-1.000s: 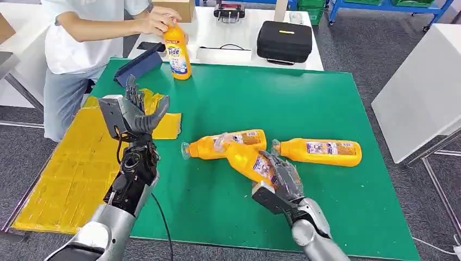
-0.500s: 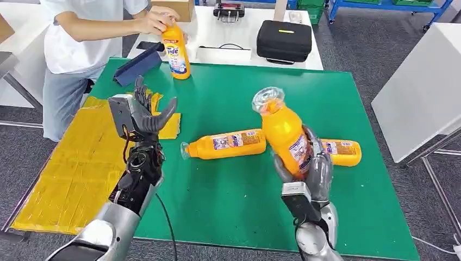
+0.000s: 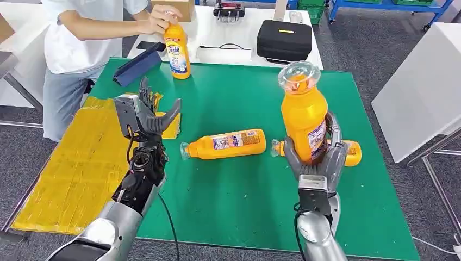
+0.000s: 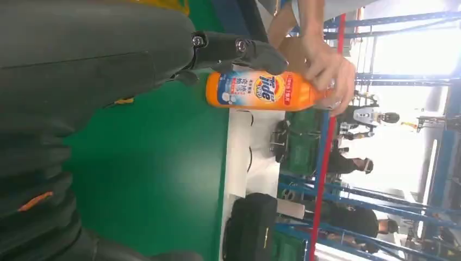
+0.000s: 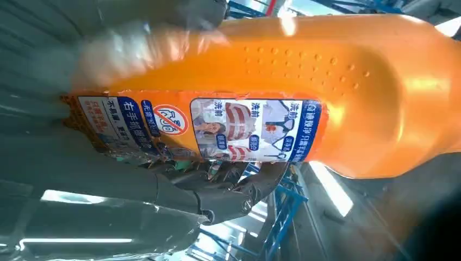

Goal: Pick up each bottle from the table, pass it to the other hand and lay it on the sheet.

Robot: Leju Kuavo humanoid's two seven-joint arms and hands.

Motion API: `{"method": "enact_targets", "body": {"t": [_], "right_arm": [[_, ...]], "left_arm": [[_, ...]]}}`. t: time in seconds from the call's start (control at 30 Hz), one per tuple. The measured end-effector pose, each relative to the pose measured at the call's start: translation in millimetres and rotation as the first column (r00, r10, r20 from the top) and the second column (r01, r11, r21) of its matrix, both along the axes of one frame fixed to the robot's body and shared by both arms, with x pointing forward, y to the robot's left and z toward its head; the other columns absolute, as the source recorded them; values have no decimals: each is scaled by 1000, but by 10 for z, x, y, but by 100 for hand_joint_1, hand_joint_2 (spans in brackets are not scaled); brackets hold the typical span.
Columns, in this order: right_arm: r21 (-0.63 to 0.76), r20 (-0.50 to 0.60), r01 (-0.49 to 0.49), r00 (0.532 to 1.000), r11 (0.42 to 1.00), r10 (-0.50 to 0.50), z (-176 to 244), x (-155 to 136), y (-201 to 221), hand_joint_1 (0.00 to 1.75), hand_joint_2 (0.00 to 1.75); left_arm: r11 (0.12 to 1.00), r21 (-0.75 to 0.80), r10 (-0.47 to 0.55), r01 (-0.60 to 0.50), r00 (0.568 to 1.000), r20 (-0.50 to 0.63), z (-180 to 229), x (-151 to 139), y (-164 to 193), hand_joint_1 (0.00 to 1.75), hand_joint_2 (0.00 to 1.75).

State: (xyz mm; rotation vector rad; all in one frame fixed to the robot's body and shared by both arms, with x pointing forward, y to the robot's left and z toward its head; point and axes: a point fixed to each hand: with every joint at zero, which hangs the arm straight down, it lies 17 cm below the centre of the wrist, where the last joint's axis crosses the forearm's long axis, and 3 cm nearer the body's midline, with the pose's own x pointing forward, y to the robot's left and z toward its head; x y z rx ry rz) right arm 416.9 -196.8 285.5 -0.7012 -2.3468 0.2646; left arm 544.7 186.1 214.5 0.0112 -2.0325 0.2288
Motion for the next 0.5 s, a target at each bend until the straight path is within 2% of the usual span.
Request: {"method": "enact_targets", "body": {"t": [0.33,0.5], "right_arm": [[57,4,-25,1000,998,25,19,119,-25,175,175],[111,-28,-43,999,993,47,-127,240,-45,175,175]], "left_arm": [[1000,-4,-4,4,1000,-1,-2,0,-12,0,175],[1000,-10,-23,23,1000,2,10,-8,-75,0,175]]}}
